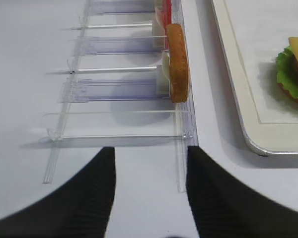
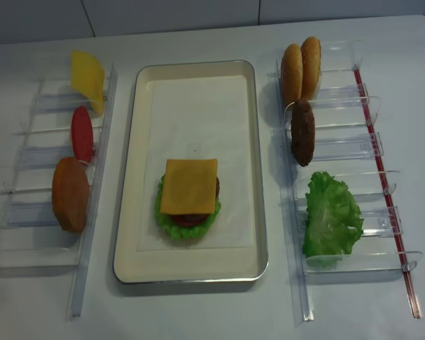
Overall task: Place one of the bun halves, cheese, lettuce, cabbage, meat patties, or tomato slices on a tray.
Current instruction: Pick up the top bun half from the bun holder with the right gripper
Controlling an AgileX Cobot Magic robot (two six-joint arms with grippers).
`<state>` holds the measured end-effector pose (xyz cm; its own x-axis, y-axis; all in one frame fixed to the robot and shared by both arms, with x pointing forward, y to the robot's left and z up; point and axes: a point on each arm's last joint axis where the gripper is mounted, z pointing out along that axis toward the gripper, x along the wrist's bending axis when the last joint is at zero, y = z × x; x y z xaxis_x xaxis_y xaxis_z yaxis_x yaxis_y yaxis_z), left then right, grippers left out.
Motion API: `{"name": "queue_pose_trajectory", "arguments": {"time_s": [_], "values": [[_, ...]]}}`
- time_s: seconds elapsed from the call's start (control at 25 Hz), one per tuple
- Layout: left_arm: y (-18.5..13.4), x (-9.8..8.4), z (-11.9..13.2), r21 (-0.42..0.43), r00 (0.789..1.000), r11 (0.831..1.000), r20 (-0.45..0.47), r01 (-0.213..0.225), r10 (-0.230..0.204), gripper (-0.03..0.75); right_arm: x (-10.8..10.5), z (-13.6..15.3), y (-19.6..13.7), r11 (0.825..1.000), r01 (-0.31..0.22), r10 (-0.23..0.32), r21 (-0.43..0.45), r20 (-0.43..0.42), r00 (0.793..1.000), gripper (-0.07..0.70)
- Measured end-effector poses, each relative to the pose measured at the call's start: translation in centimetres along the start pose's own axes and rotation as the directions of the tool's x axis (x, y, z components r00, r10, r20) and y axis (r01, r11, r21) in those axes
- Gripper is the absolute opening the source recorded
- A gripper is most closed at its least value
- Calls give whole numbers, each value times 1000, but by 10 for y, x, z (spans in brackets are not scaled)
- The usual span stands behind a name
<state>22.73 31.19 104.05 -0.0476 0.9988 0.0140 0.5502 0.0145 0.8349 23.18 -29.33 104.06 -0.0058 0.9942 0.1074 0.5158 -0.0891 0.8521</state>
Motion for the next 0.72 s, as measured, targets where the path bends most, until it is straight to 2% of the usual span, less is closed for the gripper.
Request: {"name": "queue_pose_trajectory", "arguments": {"time_s": [0.32,0.52,0.72], "values": [[0,0,0,0,1000,1000,0,0,0,336,1,2,2,1000,-8,9,15,-13,1000,397],[0,0,0,0,1000,1000,0,0,0,336,4,16,19,989,-48,51,138,-16,999,397],[0,0,0,0,1000,1000,0,0,0,336,9,33,60,961,-94,100,262,-10,995,399]]}}
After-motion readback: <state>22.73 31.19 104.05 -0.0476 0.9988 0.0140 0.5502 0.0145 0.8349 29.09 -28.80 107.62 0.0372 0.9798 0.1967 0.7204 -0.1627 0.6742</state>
